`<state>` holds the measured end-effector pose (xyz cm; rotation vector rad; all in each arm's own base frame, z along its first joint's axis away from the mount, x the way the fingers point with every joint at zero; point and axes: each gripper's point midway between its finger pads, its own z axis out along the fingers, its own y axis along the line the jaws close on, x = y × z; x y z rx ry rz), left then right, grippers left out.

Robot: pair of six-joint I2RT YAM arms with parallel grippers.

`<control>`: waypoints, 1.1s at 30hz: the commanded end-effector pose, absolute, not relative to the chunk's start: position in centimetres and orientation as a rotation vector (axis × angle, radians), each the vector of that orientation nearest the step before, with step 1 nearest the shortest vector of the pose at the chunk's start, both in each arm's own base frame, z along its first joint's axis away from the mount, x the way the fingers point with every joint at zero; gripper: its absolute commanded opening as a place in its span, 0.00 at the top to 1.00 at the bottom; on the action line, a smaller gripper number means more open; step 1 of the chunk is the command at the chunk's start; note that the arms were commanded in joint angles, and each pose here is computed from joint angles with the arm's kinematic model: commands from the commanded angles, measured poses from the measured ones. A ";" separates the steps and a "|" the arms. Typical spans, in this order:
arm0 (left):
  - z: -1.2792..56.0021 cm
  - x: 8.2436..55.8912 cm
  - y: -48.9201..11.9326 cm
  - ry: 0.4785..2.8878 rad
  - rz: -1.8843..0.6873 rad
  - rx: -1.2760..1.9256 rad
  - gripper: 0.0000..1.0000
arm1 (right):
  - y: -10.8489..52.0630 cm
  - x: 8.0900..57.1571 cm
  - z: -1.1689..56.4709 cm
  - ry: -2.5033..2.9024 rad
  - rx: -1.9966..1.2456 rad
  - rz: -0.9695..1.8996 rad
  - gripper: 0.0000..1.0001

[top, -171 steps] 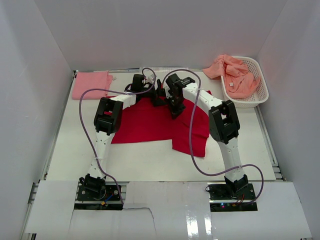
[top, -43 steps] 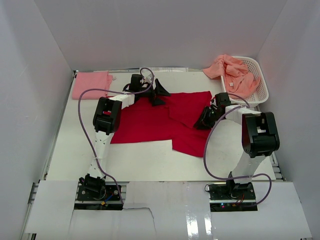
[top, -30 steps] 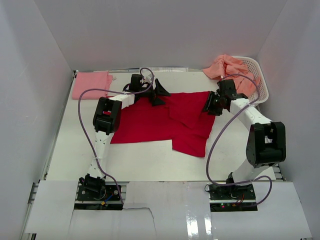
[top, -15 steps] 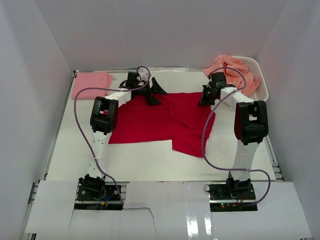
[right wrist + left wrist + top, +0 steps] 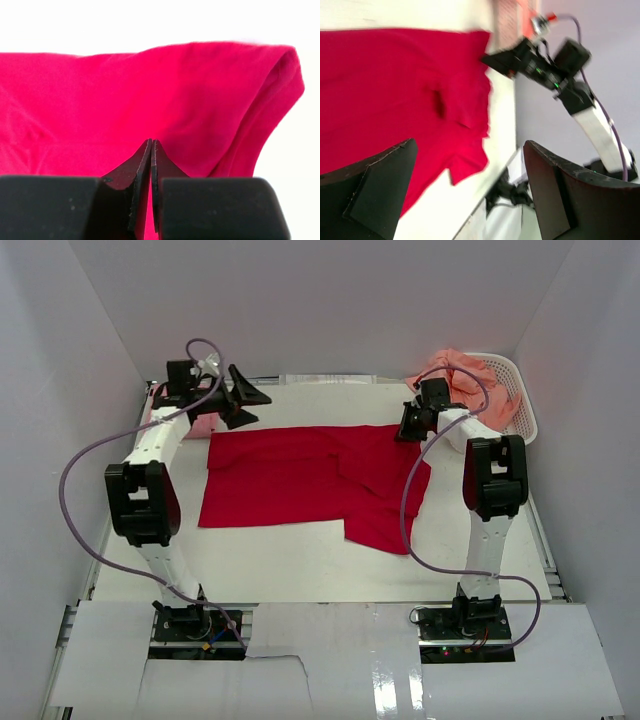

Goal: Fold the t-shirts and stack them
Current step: Fold the flattened tshirt in 1/3 of the way

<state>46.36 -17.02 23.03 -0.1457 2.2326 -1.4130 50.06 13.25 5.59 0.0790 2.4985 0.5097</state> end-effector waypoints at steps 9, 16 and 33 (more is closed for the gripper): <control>11.2 47.6 -8.0 2.470 -0.886 -0.477 0.02 | 12.5 53.6 5.9 2.432 0.077 0.474 0.92; 7.8 50.4 -4.8 2.534 -0.624 -0.533 0.02 | 12.0 54.8 4.9 2.455 0.078 0.426 0.92; 2.0 52.0 -2.1 2.599 -0.403 -0.642 0.02 | 9.6 55.3 0.6 2.562 0.137 0.294 0.92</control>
